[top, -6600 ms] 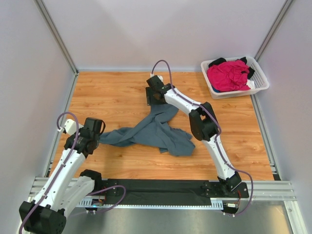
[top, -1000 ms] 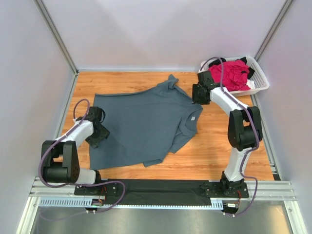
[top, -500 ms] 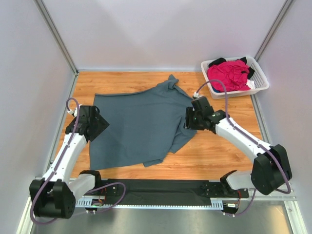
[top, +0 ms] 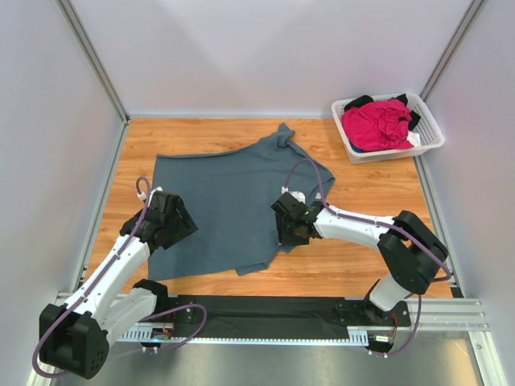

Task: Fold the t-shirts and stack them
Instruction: Flatten the tshirt out

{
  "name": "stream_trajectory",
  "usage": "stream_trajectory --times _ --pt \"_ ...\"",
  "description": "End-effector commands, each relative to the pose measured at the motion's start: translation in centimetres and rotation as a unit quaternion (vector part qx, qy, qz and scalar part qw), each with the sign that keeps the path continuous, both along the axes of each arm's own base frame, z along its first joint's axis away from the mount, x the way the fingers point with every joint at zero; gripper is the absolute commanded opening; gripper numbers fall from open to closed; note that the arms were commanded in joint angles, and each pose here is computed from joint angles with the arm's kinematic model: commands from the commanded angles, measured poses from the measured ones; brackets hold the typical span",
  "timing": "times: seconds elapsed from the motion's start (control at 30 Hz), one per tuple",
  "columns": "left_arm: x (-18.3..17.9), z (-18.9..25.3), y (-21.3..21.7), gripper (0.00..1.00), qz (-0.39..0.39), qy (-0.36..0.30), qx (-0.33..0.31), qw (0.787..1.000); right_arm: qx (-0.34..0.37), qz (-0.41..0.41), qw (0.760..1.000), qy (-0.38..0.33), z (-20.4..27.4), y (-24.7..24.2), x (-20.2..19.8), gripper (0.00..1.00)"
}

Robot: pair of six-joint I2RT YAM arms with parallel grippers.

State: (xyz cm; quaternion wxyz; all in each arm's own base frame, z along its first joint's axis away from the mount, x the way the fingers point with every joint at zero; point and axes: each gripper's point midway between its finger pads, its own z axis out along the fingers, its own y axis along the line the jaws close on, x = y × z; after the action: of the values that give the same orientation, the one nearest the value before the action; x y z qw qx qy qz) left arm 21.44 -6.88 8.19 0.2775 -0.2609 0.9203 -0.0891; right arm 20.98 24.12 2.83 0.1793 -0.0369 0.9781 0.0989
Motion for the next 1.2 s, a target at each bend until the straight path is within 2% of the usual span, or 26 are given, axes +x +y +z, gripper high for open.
stream_trajectory --times 0.0,0.13,0.2,0.3,0.5,0.7,0.83,0.93,1.0,1.03,1.13,1.17 --pt "0.2 0.1 0.3 0.73 0.012 -0.008 0.006 1.000 -0.012 -0.018 0.999 -0.024 0.5 0.7 1.1 0.49" --pt "0.3 -0.7 0.6 0.73 0.023 0.000 0.011 1.000 -0.020 -0.011 1.000 -0.014 -0.4 0.5 0.5 0.49" --pt "0.1 -1.5 0.7 0.73 0.032 0.015 0.013 0.999 -0.032 -0.013 0.999 -0.006 -0.8 0.1 0.3 0.43" --pt "0.0 -2.3 0.7 0.73 0.036 0.029 0.016 0.999 -0.036 -0.017 0.999 -0.003 -0.6 -0.2 0.0 0.42" --pt "0.3 -3.3 0.9 0.73 0.045 0.041 0.027 0.998 -0.015 -0.007 1.000 -0.017 1.4 -0.5 -0.4 0.47" --pt "0.2 -4.2 1.2 0.73 0.057 0.060 0.035 0.996 0.010 0.029 0.999 0.009 0.1 0.8 -1.5 0.46" --pt "-0.1 -4.7 1.5 0.72 0.073 0.074 0.039 0.994 0.000 0.042 0.999 0.015 -0.6 1.0 -1.6 0.43" --pt "-0.4 -5.2 1.6 0.70 0.087 0.086 0.040 0.992 -0.021 0.042 0.999 0.018 -1.2 0.3 -1.6 0.35" --pt "-0.6 -5.7 1.5 0.66 0.093 0.095 0.037 0.990 -0.040 0.041 0.998 0.022 -1.5 -0.4 -1.7 0.26" --pt "-0.5 -5.8 1.4 0.65 0.093 0.094 0.034 0.991 -0.045 0.043 0.998 0.022 -1.5 -0.6 -1.8 0.17" --pt "-0.8 -6.3 1.4 0.64 0.100 0.104 0.033 0.989 -0.063 0.037 0.997 0.023 -1.4 -1.9 -2.2 0.02" --pt "-1.0 -6.4 1.5 0.64 0.102 0.107 0.035 0.988 -0.070 0.037 0.997 0.024 -1.4 -2.3 -2.4 0.00"
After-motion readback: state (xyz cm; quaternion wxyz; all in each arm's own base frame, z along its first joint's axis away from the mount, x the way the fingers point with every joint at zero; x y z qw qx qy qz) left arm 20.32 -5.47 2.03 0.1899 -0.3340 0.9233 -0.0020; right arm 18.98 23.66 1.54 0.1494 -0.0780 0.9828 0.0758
